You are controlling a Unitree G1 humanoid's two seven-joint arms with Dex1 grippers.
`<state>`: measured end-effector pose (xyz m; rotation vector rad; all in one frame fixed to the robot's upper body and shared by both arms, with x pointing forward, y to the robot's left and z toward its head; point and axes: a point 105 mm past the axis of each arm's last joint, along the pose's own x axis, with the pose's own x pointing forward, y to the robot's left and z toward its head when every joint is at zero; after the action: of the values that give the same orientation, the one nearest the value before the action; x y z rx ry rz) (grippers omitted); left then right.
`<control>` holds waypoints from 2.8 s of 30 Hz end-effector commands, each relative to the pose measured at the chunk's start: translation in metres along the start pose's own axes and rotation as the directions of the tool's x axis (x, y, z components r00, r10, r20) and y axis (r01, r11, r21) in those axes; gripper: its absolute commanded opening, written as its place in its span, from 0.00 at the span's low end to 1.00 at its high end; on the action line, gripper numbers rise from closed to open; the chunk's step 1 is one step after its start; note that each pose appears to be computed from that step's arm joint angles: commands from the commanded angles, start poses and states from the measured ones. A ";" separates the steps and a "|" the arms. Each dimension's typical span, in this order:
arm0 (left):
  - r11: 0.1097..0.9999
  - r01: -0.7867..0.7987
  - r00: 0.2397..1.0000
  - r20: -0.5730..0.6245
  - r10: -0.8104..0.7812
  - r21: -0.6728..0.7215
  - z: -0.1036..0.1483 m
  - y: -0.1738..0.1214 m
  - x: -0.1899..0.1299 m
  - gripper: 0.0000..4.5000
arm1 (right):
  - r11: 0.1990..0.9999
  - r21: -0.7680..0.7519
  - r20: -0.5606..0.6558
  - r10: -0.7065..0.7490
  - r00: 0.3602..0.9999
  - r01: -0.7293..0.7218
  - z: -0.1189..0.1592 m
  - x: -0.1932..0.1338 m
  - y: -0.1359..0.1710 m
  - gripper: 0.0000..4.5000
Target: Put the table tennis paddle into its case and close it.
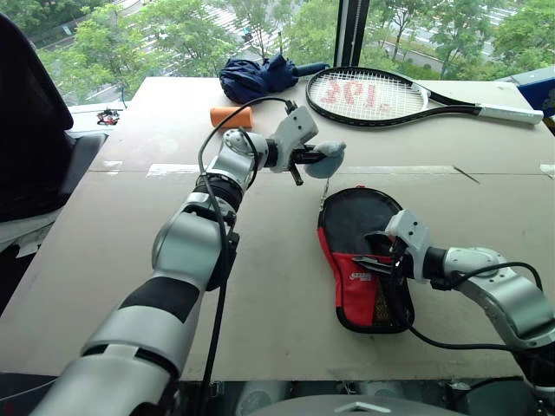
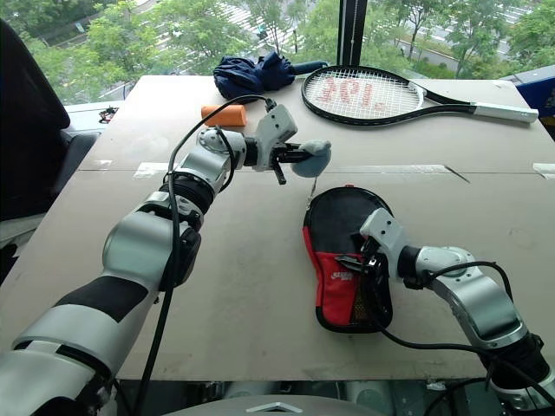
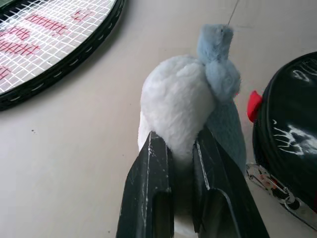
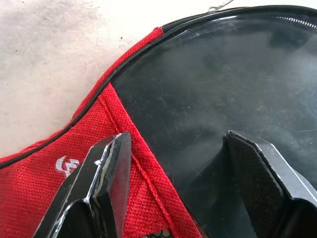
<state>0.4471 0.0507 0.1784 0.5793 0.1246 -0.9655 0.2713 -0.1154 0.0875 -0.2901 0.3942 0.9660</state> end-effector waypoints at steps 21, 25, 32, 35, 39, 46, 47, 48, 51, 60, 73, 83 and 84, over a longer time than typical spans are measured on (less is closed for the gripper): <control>0.962 -0.112 0.972 0.227 0.054 0.251 0.141 -0.100 0.093 0.00 | 0.994 0.110 -0.120 0.024 0.992 -0.011 -0.035 0.008 0.019 0.68; 0.977 0.018 0.960 0.269 -0.077 0.214 0.147 -0.127 0.098 0.00 | 0.993 0.114 -0.115 0.022 0.993 -0.008 -0.034 0.009 0.019 0.68; 0.930 0.327 0.841 0.397 -0.368 0.169 0.160 -0.169 0.089 0.00 | 0.993 0.121 -0.109 0.018 0.994 -0.005 -0.035 0.010 0.020 0.68; 0.872 0.464 0.753 0.447 -0.482 0.158 0.167 -0.183 0.081 0.00 | 0.992 0.124 -0.108 0.019 0.994 -0.005 -0.036 0.010 0.020 0.68; 0.777 0.602 0.640 0.471 -0.607 0.184 0.168 -0.200 0.071 0.00 | 0.992 0.124 -0.106 0.017 0.994 -0.003 -0.036 0.011 0.019 0.68; 0.595 0.758 0.476 0.397 -0.785 0.267 0.151 -0.222 0.056 0.00 | 0.993 0.121 -0.098 0.018 0.995 -0.006 -0.034 0.014 0.018 0.68; 0.608 0.751 0.492 0.396 -0.775 0.257 0.150 -0.220 0.057 0.00 | 0.993 0.121 -0.097 0.019 0.995 -0.008 -0.034 0.015 0.018 0.68; 0.628 0.740 0.516 0.396 -0.760 0.240 0.150 -0.216 0.059 0.00 | 0.993 0.120 -0.097 0.020 0.995 -0.008 -0.034 0.015 0.018 0.68; 0.698 0.686 0.592 0.400 -0.699 0.204 0.149 -0.202 0.064 0.28 | 0.993 0.119 -0.096 0.021 0.995 -0.009 -0.034 0.015 0.017 0.68; 0.837 0.510 0.677 0.507 -0.534 0.201 0.163 -0.154 0.055 0.85 | 0.994 0.110 -0.085 0.019 0.996 -0.009 -0.034 0.011 0.014 0.68; 0.834 0.498 0.721 0.421 -0.551 0.239 0.099 -0.101 0.018 0.85 | 0.999 0.014 0.166 0.046 0.985 -0.049 0.007 -0.020 0.010 0.68; 0.796 0.570 0.745 0.281 -0.606 0.205 0.030 -0.118 0.008 0.85 | 0.999 0.003 0.177 -0.053 0.983 0.053 0.018 -0.076 -0.017 0.68; 0.794 0.573 0.749 0.263 -0.608 0.203 0.026 -0.120 0.008 0.85 | 0.997 0.000 0.184 -0.072 0.980 0.073 0.021 -0.083 -0.022 0.68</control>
<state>0.3525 -0.0157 0.1385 0.4277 0.0004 -1.6831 0.2528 -0.1756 0.1239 -0.1982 0.2753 0.9149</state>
